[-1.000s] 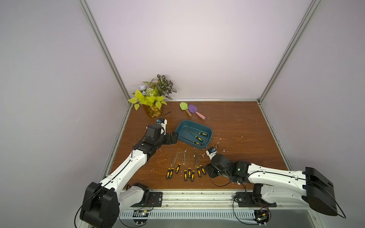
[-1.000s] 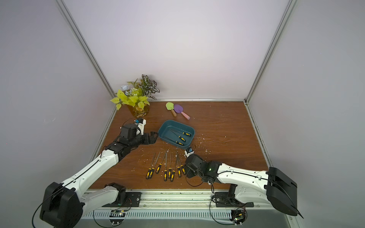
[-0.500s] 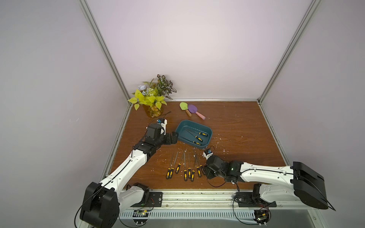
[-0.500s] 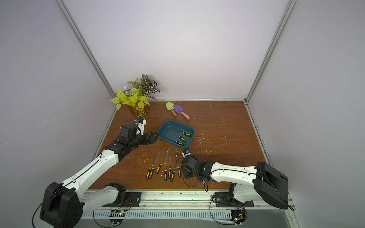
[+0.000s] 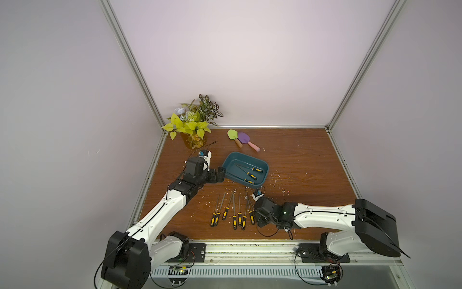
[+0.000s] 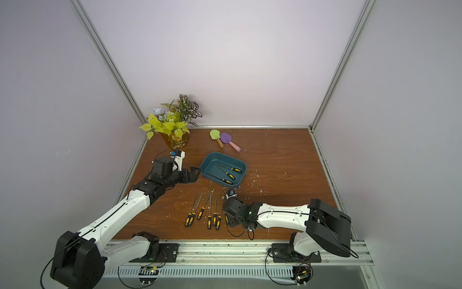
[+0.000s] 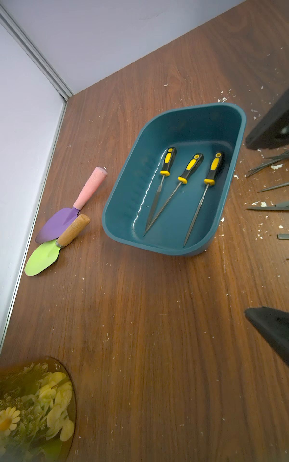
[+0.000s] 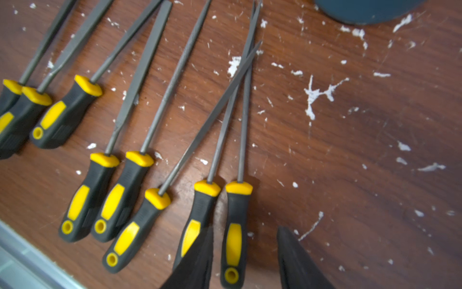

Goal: Put the file tool into the storage box
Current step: Pick up the file tool from the center of the board, then place the file tool in the storage box.

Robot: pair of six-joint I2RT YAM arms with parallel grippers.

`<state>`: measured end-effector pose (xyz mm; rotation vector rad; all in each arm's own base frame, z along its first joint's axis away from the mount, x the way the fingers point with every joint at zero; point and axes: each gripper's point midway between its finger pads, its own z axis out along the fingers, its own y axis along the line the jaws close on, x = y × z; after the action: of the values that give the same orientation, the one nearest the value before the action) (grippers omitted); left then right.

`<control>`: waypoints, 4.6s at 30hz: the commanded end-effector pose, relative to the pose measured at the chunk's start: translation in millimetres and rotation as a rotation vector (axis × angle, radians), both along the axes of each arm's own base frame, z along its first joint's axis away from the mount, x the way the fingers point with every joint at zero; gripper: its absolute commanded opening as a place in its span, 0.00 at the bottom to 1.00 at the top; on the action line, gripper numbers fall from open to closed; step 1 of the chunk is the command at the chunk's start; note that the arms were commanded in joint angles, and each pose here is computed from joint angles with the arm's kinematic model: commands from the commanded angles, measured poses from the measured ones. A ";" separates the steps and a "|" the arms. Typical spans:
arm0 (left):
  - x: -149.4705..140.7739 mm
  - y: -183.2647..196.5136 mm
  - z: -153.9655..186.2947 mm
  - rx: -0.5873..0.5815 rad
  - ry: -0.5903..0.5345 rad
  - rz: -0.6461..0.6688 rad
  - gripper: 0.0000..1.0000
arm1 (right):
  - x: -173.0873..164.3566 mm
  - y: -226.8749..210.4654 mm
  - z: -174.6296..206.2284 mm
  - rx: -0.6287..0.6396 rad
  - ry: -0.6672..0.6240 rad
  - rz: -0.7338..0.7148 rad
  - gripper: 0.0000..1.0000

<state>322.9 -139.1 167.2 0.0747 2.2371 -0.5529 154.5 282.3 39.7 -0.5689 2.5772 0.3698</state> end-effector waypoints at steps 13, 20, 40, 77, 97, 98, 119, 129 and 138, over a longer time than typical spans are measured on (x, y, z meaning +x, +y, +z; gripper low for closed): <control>1.1 -4.3 15.9 -0.012 -0.042 -0.026 0.99 | 6.6 -2.7 -9.6 -0.138 -0.050 -0.025 0.31; 0.6 -4.2 16.9 -0.011 -0.046 -0.027 1.00 | 10.7 -11.0 1.6 -0.160 -0.091 -0.026 0.16; 0.9 -2.0 16.0 -0.004 -0.045 -0.015 0.99 | 2.1 -15.3 38.5 -0.139 -0.161 0.170 0.06; 89.2 -57.7 99.0 -0.155 -0.264 -0.115 0.99 | 163.3 20.8 130.4 0.078 -0.314 0.268 0.03; 76.4 -42.9 81.2 -0.109 -0.287 -0.078 1.00 | 188.1 28.6 63.3 -0.049 -0.215 0.320 0.03; 75.9 -43.4 81.4 -0.114 -0.285 -0.081 1.00 | 187.2 30.1 61.1 -0.048 -0.208 0.327 0.04; 76.5 -45.6 79.7 -0.134 -0.276 -0.083 0.99 | 174.7 40.4 49.2 -0.017 -0.188 0.383 0.35; 76.9 -45.8 80.4 -0.134 -0.275 -0.082 0.99 | 188.3 30.7 95.9 0.016 -0.288 0.245 0.54; 81.8 -47.7 68.6 -0.144 -0.224 -0.081 1.00 | 151.1 2.7 151.1 0.221 -0.333 -0.033 0.55</control>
<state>400.3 -182.5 237.9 0.1483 1.9649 -0.6914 318.3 288.8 178.1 -0.6312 2.1991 0.4194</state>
